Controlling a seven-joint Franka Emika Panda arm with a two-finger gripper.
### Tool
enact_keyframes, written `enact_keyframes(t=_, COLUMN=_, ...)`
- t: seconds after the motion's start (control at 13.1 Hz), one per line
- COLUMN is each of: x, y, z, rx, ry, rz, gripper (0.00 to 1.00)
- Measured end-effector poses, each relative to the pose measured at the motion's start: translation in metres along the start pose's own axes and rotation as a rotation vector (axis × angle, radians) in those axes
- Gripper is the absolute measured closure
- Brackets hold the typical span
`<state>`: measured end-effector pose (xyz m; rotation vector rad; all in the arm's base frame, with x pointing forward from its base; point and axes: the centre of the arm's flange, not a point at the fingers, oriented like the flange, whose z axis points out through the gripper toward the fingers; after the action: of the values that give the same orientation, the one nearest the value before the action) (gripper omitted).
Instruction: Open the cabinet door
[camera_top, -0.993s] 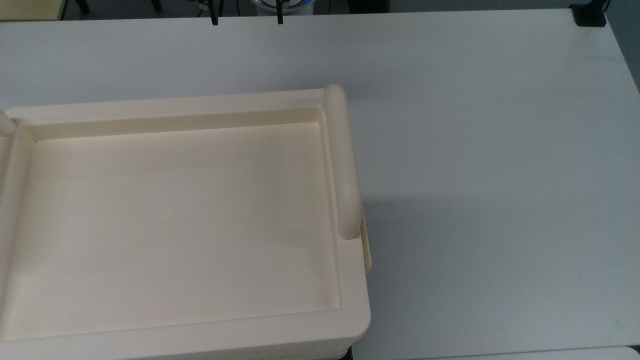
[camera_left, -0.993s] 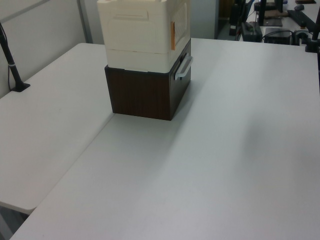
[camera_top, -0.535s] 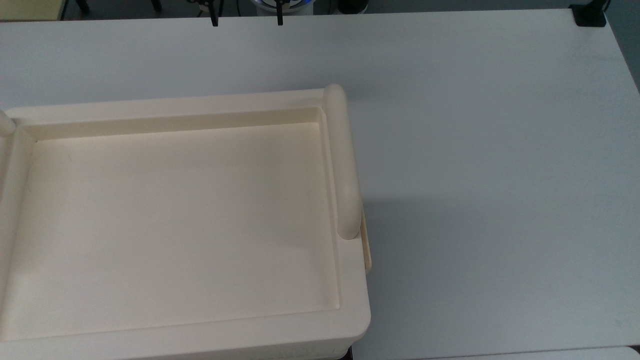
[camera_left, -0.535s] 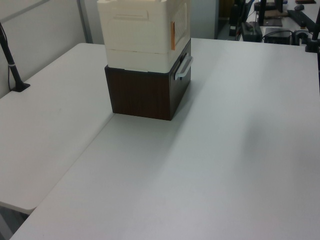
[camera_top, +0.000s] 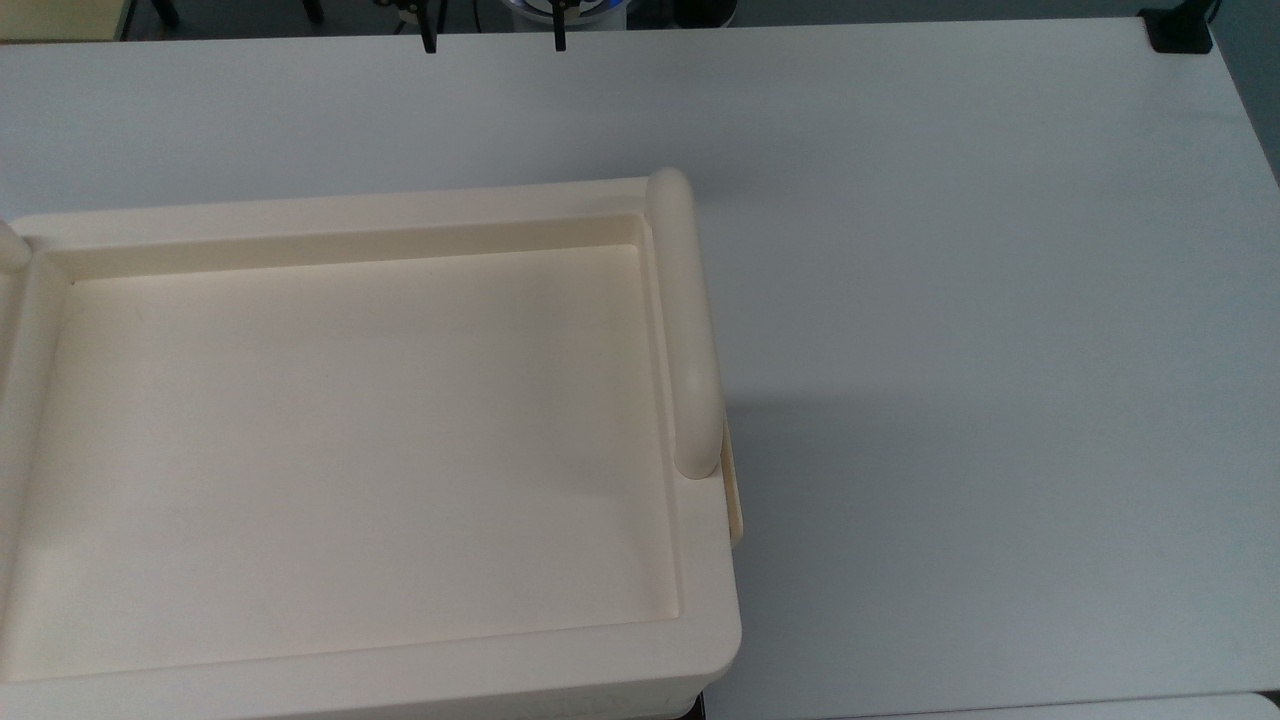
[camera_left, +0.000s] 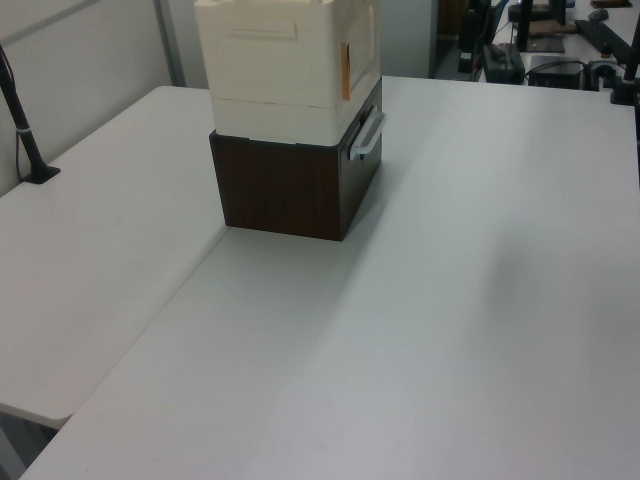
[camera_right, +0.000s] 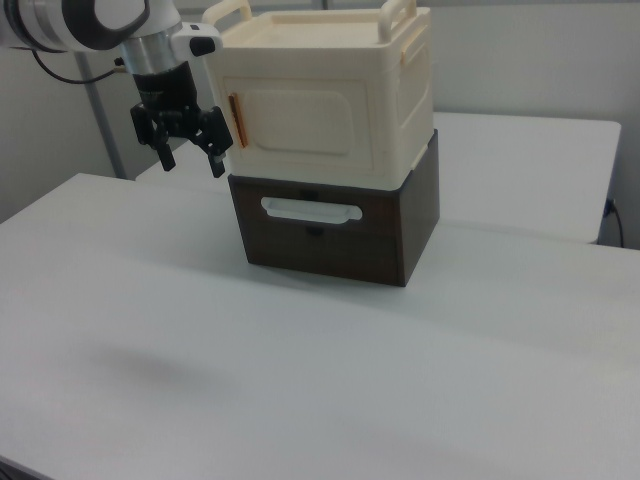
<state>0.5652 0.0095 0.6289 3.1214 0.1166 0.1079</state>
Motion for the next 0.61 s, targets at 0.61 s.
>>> enact_keyframes(t=0.61, x=-0.0005, y=0.0016, z=0.004, rx=0.0, ry=-0.008, rz=-0.007, gripper=0.0)
